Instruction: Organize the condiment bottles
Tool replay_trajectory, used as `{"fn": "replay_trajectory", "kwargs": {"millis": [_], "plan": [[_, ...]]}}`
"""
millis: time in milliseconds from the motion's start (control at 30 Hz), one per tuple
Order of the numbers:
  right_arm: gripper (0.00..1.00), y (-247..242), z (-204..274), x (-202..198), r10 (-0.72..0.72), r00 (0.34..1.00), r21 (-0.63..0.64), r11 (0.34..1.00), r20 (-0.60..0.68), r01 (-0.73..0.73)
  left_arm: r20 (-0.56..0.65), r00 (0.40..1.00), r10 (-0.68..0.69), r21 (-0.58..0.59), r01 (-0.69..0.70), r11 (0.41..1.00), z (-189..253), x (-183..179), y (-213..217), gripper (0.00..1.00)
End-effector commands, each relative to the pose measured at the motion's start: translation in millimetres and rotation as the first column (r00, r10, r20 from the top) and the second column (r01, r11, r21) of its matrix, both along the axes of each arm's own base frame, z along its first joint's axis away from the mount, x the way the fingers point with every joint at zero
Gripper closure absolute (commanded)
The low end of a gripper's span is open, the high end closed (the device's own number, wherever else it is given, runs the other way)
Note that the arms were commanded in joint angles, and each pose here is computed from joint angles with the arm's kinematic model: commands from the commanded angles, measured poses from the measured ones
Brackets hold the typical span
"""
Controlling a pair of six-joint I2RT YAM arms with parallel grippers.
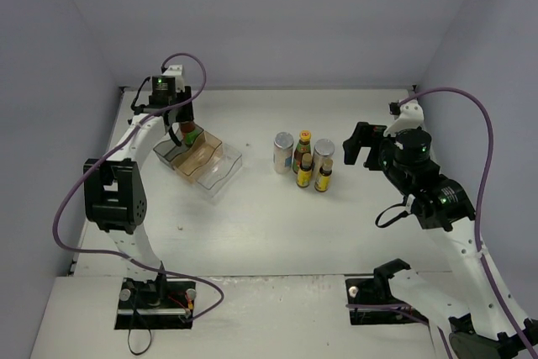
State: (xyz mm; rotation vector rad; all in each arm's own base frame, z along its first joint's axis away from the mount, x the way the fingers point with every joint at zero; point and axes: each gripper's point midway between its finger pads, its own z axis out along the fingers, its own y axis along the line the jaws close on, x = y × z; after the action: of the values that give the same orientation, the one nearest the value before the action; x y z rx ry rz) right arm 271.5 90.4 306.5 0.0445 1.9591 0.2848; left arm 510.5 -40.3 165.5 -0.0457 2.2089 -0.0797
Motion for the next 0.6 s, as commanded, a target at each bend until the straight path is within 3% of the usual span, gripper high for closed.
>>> {"fn": "replay_trajectory", "kwargs": {"millis": [0,100,133,267,567], "plan": [[0.00,5.2,14.3,6.5,0.006,0.998,0.029,1.000,0.063,-0.007,0.234,0.972,-0.016,-0.014,0.019,1.000,70.7,23.5,-2.4,0.91],[0.00,5.8,12.5,6.6,0.009,0.998,0.028,1.000,0.060,-0.011,0.235,0.972,-0.019,-0.016,0.023,1.000,70.6,23.9,-3.9,0.66],[0.00,6.0,12.5,6.5,0.011,0.998,0.027,1.000,0.060,-0.013,0.238,0.971,-0.019,-0.016,0.023,1.000,71.7,24.0,-3.9,0.52],[0.00,7.3,14.9,5.7,0.020,0.998,0.030,0.999,0.065,-0.022,0.246,0.969,-0.011,-0.013,0.015,1.000,83.1,17.9,-1.8,0.28],[0.00,3.5,27.9,3.4,0.013,0.995,0.025,1.000,0.096,-0.015,0.334,0.942,-0.018,-0.032,0.030,0.999,181.8,-20.4,-8.0,0.24]]}}
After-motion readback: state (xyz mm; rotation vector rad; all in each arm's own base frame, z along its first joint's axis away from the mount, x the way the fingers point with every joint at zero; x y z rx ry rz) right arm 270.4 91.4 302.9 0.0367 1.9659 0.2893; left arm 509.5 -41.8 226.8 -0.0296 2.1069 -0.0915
